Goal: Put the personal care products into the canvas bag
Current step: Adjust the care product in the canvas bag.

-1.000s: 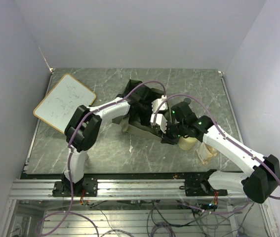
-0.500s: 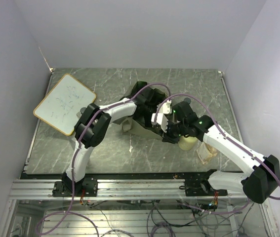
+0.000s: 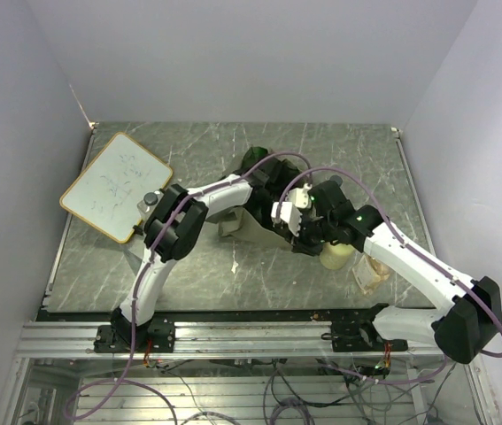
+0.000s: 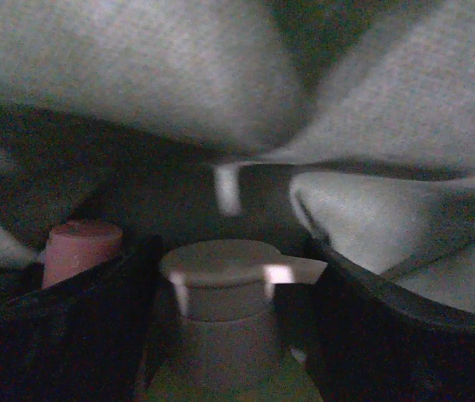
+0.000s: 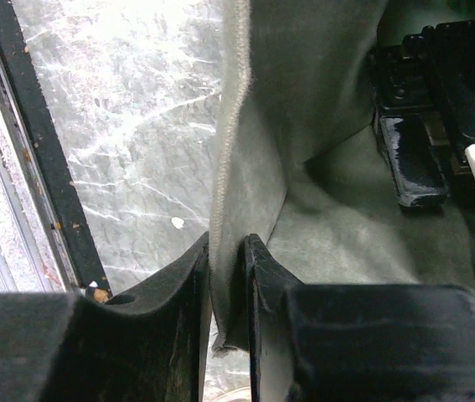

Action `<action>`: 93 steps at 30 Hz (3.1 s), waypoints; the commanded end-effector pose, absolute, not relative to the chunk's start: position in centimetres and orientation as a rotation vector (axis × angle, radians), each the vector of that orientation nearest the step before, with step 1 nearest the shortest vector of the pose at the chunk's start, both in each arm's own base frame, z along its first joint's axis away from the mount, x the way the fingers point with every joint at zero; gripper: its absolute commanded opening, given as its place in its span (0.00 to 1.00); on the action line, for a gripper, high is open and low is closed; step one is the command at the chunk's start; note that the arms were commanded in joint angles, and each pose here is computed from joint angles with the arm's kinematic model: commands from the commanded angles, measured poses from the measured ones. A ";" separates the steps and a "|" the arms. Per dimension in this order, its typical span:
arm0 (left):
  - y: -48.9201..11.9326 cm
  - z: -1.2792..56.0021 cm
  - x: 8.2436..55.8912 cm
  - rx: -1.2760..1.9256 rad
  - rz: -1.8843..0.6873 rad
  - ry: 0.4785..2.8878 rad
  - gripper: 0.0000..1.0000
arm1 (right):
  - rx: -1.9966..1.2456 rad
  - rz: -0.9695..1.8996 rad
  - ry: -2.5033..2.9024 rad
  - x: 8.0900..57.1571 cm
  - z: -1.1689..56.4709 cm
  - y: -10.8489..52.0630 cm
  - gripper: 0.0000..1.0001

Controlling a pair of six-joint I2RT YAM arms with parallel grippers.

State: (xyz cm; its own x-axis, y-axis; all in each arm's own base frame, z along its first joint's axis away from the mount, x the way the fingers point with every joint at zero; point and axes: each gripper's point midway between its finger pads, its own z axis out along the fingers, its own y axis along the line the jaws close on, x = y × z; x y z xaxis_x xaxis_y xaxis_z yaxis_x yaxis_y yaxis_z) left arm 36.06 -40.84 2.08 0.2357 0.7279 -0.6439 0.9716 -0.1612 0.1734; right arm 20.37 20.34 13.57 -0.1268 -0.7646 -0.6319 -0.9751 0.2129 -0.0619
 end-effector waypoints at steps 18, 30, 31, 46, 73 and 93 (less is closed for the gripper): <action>-39.7 10.1 35.2 1.718 -0.664 1.476 0.07 | -1.550 0.488 2.034 20.6 13.8 19.3 0.18; -37.8 14.1 34.6 1.723 -0.728 1.386 0.07 | -1.445 0.486 2.032 22.2 15.5 19.4 0.17; -37.6 14.3 34.6 1.724 -0.729 1.387 0.07 | -1.435 0.487 2.029 22.5 15.7 19.5 0.17; -35.9 16.6 35.6 1.638 -0.738 1.370 0.07 | -1.217 0.509 1.911 27.1 22.6 22.6 0.53; -34.2 27.7 40.0 1.152 -0.831 1.328 0.07 | -0.998 0.400 1.705 31.4 31.6 23.2 0.76; -33.7 28.0 39.6 1.064 -0.836 1.223 0.07 | -0.766 0.463 1.929 37.9 27.6 25.9 0.77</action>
State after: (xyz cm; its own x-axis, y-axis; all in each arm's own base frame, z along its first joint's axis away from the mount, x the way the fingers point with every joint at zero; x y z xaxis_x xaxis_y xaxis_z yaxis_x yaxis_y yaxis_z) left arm 39.66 -33.58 20.54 -0.0828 0.1911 -0.9781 0.9445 0.3280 -0.0159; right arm 36.19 25.38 26.99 -0.2706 -0.3931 -0.8788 -0.7299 0.6790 -0.0789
